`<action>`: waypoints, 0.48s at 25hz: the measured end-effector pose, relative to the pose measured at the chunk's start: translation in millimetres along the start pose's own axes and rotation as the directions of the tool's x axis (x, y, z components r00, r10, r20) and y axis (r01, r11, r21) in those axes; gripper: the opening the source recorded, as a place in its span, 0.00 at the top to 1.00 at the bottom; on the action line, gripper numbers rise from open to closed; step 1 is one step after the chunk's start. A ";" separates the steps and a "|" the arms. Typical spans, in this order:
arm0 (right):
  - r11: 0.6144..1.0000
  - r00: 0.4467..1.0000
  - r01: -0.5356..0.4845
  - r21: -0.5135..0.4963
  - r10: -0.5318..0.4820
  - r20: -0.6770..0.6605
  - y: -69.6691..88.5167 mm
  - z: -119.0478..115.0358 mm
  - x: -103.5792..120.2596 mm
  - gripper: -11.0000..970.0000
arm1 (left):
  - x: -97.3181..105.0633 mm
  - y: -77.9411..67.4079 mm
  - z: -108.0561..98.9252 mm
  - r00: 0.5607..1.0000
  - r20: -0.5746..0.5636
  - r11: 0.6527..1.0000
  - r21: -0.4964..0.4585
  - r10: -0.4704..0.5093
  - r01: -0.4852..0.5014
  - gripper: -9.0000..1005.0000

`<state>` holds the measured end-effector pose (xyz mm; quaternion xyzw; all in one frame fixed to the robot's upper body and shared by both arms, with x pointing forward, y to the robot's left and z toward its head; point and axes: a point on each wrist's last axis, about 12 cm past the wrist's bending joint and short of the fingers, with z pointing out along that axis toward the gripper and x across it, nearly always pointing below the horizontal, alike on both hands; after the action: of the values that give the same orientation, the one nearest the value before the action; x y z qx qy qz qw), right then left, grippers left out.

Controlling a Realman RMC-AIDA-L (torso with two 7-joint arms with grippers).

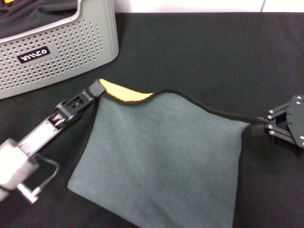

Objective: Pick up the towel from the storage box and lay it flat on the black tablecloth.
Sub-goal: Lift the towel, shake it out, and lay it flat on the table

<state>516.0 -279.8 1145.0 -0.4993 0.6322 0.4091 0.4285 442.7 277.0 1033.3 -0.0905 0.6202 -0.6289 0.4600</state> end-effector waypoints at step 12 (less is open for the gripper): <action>0.982 0.993 -0.026 0.185 0.047 -0.112 -40.5 18.2 11.1 0.86 | -14.9 26.8 62.7 0.999 -0.026 0.987 -0.159 0.030 -0.034 0.98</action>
<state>556.7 -272.4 1125.5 -0.4690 0.7001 0.3272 0.4275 506.4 248.7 1030.4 -0.1097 0.6751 -0.5711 0.4540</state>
